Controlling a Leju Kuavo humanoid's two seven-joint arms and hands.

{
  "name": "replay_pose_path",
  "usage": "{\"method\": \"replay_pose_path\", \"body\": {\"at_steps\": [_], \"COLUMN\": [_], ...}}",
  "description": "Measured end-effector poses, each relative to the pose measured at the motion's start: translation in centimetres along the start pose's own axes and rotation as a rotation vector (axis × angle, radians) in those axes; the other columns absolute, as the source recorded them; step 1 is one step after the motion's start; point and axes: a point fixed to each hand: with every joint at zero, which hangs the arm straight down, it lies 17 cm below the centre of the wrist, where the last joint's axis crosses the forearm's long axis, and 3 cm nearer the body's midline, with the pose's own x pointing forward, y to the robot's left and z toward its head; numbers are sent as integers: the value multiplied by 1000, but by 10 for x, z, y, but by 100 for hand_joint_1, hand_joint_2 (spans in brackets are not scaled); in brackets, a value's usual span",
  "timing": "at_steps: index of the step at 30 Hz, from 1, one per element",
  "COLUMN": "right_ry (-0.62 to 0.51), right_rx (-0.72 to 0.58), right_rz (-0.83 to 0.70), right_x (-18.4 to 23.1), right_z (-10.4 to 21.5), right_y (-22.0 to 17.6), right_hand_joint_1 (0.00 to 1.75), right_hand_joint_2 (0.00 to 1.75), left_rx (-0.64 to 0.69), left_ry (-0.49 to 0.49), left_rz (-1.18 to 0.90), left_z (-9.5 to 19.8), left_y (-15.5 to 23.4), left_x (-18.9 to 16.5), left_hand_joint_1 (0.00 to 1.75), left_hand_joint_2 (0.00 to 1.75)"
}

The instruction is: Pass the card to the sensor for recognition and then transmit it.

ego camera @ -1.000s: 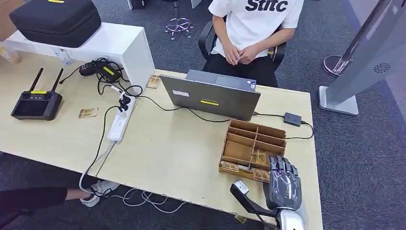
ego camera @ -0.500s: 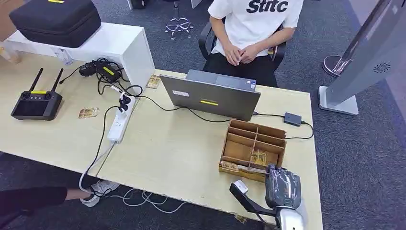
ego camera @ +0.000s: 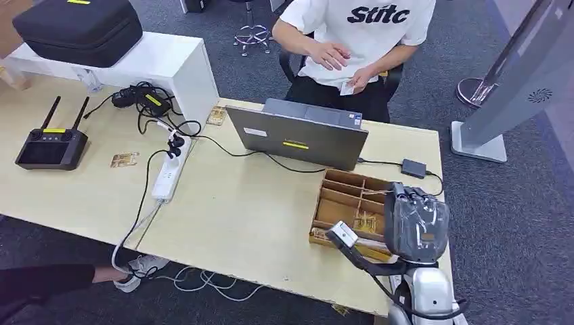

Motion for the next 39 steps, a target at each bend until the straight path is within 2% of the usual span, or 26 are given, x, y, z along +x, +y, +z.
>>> {"method": "replay_pose_path", "body": {"at_steps": [3,8,12,19,20,21,26,27,30,33,35,39], "right_ry": [-73,6,66,196,219,248,430,451,493,533,537,591], "right_rx": [-36,21,92,80,83,91,23,5,-51,-266,-345,-418], "right_rz": [-104,-241,-266,-205,-223,-271,-796,-833,-894,-1104,-1211,-1208], "right_x": [23,13,3,-48,-56,-64,-108,-119,-141,-179,-206,-247], "right_z": [-14,-42,-61,-107,-112,-115,-121,-119,-113,-105,-95,-71], "right_y": [-17,-8,12,14,14,15,10,8,2,-29,-42,-51], "right_hand_joint_1": [175,175,175,175,155,17,17,0,0,0,0,0], "right_hand_joint_2": [175,175,175,175,175,175,175,175,175,175,175,175], "left_rx": [-1,-4,-9,-9,-10,-10,-7,-7,-2,0,2,5], "left_ry": [1,2,-2,-9,-9,-10,-12,-14,-11,-13,-14,-15], "left_rz": [-2,-20,-41,-90,-97,-101,-117,-118,-119,-129,-137,-143], "left_z": [0,0,1,1,1,1,0,-1,-2,-2,-2,-3], "left_y": [-1,-1,-1,0,0,0,3,4,7,9,10,12], "left_x": [0,1,3,6,6,6,3,3,1,0,-1,-1], "left_hand_joint_1": [0,0,0,0,0,0,0,0,0,0,0,0], "left_hand_joint_2": [175,175,175,175,175,175,175,175,175,175,175,175]}}
